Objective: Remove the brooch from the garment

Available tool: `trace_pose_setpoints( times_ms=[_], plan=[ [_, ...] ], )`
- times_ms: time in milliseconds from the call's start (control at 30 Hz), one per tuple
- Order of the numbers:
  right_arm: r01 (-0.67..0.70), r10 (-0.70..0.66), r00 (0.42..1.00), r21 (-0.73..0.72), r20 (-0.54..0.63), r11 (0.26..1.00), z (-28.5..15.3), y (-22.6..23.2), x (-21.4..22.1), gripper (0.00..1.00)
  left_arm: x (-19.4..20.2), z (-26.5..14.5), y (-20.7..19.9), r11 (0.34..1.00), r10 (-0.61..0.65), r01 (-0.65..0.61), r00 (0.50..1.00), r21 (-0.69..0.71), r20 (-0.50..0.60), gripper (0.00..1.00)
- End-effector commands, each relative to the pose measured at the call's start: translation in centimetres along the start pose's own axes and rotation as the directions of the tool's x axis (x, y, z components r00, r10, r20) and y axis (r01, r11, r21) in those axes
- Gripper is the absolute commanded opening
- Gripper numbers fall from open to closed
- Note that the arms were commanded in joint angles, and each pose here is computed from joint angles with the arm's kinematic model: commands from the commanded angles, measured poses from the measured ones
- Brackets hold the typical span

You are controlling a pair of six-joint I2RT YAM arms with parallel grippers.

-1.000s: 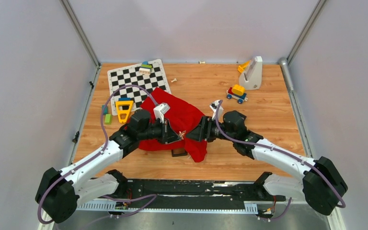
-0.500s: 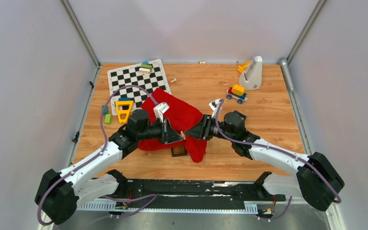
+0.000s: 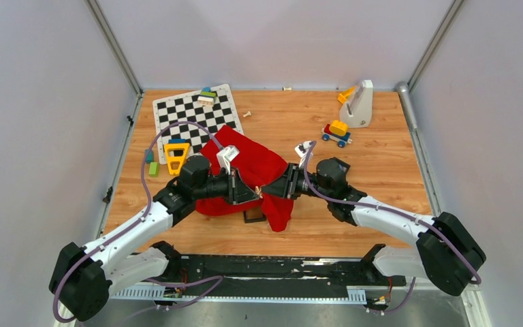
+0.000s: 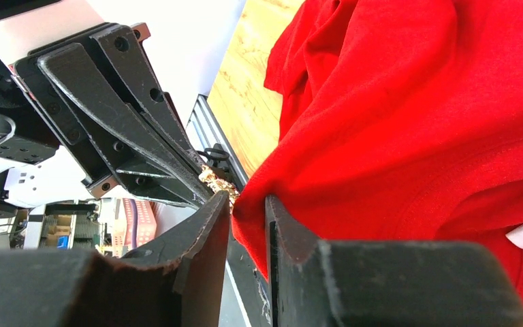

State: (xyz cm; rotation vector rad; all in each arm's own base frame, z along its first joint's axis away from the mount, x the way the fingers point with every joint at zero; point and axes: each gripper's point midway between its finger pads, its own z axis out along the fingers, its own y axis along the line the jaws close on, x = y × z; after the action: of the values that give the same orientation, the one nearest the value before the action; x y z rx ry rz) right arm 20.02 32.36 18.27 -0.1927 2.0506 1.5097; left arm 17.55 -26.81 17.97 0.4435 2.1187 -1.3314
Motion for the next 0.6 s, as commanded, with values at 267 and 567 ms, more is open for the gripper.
trace_pose_setpoints(
  times_ms=[267,567],
  plan=[
    [0.007,-0.012,0.997,-0.063,-0.076,0.998,1.0,0.9,0.6,0.37,-1.2,-0.7,-1.5,0.996,0.076,-0.078,0.996,0.047,0.039,0.00],
    [0.068,-0.069,0.997,-0.055,-0.021,0.996,-1.3,0.9,1.0,0.61,-1.6,-1.1,1.2,0.996,0.054,-0.051,0.998,-0.074,0.037,0.00]
  ],
)
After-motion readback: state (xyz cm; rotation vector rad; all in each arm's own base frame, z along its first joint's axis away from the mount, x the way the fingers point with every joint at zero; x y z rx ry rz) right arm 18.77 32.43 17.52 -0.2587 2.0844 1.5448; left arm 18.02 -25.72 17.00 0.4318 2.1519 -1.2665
